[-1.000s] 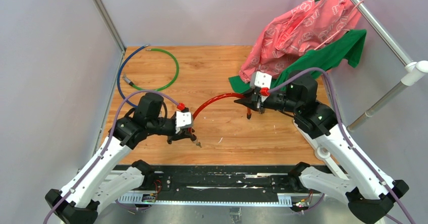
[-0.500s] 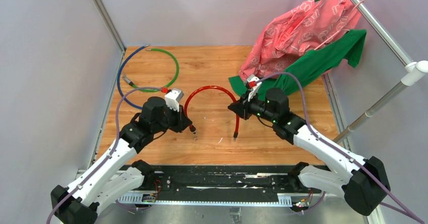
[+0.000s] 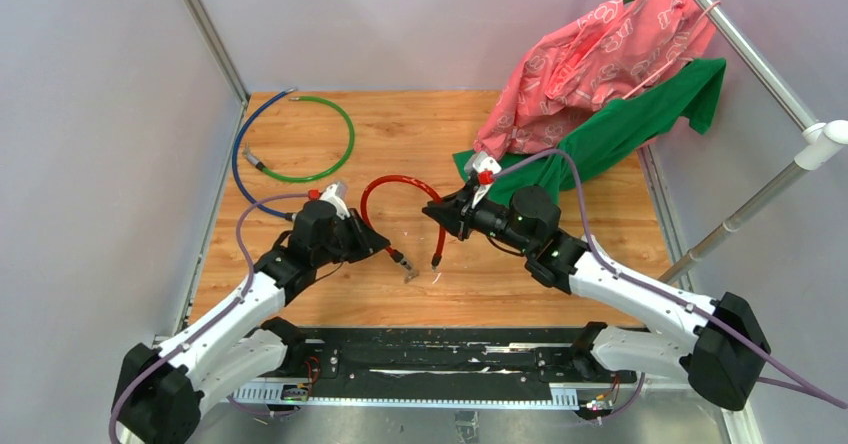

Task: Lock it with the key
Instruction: Adjust the lock.

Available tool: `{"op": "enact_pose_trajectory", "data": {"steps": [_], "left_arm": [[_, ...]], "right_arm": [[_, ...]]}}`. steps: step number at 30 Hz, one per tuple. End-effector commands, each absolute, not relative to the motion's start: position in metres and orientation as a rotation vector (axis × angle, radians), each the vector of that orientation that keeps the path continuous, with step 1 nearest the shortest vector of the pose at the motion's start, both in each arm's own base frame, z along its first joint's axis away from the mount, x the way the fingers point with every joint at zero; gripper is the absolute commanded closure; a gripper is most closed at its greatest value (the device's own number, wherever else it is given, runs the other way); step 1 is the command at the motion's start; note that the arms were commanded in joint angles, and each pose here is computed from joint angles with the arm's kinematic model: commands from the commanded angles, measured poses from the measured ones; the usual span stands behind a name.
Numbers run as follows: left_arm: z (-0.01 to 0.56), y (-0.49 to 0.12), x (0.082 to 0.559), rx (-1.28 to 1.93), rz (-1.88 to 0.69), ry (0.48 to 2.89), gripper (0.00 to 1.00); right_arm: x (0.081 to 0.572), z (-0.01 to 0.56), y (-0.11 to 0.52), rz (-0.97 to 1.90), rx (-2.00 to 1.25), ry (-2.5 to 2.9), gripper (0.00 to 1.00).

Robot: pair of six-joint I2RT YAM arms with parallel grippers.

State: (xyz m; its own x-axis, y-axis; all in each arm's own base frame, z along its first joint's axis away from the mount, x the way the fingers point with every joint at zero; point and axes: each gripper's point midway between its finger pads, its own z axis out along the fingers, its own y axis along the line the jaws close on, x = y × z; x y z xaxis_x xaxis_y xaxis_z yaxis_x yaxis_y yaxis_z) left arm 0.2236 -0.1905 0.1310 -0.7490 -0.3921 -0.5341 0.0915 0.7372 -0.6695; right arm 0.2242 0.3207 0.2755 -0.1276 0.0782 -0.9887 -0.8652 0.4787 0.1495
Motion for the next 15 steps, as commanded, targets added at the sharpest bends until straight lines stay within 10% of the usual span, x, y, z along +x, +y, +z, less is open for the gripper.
{"op": "enact_pose_trajectory", "data": {"steps": [1, 15], "left_arm": [[0.114, -0.197, 0.236, -0.454, -1.013, 2.246, 1.00], [0.014, -0.192, 0.268, -0.734, -0.810, 2.390, 1.00]], "right_arm": [[0.204, 0.326, 0.342, 1.014, -0.867, 1.173, 1.00], [0.223, 0.272, 0.359, 0.837, -1.141, 1.171, 1.00]]}}
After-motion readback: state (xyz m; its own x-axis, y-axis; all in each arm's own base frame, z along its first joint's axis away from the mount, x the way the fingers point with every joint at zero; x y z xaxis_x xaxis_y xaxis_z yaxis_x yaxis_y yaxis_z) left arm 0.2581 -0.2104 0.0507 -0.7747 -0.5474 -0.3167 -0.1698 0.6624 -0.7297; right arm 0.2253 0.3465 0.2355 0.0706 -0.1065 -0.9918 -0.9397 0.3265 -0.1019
